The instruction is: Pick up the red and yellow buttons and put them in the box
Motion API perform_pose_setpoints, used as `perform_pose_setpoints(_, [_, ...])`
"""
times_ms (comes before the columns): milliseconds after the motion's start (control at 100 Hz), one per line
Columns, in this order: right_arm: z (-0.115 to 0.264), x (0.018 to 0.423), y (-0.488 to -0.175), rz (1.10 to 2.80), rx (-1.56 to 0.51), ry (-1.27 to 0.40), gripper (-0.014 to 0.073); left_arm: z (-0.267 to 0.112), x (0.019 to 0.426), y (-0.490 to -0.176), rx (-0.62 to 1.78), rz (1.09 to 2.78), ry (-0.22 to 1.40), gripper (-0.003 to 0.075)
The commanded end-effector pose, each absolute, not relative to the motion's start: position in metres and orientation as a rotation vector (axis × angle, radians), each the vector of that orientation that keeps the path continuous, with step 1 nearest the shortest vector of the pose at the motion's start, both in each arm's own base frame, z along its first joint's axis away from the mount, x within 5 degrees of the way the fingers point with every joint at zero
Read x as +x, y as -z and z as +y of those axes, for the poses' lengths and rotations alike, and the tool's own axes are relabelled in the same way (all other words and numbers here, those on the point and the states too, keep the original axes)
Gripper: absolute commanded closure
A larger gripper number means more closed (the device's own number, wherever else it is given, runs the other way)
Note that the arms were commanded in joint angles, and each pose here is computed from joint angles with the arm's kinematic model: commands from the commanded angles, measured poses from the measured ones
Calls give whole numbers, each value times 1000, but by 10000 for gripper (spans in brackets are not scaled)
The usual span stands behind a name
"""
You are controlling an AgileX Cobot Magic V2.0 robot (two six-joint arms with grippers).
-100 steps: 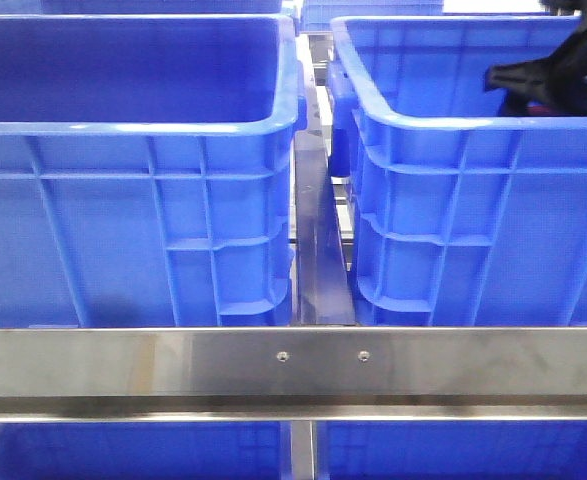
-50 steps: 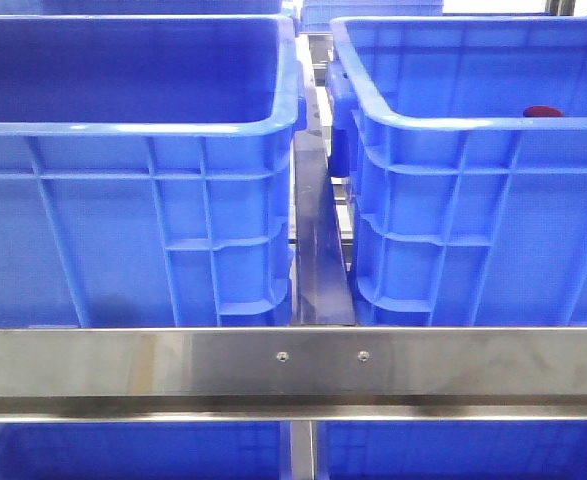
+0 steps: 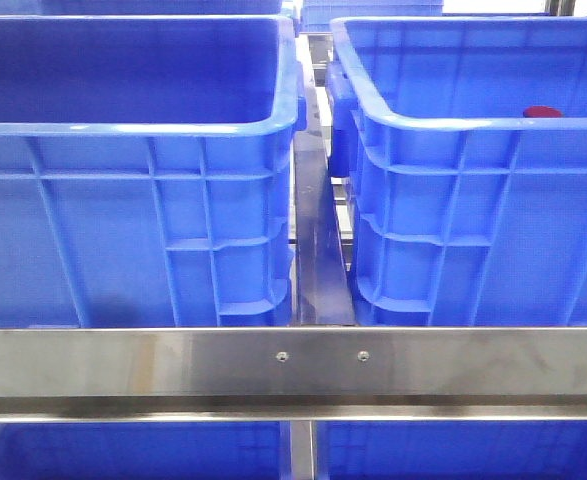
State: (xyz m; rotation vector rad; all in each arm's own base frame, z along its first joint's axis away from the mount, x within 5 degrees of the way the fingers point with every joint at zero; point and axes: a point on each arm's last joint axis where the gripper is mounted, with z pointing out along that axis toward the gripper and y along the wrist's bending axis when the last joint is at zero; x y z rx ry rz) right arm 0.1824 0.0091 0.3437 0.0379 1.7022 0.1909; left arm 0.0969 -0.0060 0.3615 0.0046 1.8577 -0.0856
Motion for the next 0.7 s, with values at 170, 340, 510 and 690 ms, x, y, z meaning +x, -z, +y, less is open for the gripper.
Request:
perform_pose_setpoints(170, [3, 142, -346, 1586, 70, -131, 58, -6, 98, -375, -8, 1766, 96, 739])
perform_pose_setpoints(340, [3, 128, -346, 1543, 72, -126, 276, -6, 98, -375, -7, 1769, 96, 739])
perform_pose_setpoints(510, [3, 126, -347, 1539, 66, -131, 630, -6, 97, -374, -7, 1778, 96, 738])
perform_pose_setpoints(690, [5, 127, -346, 1544, 56, -141, 662, -6, 97, -372, -6, 1807, 96, 638])
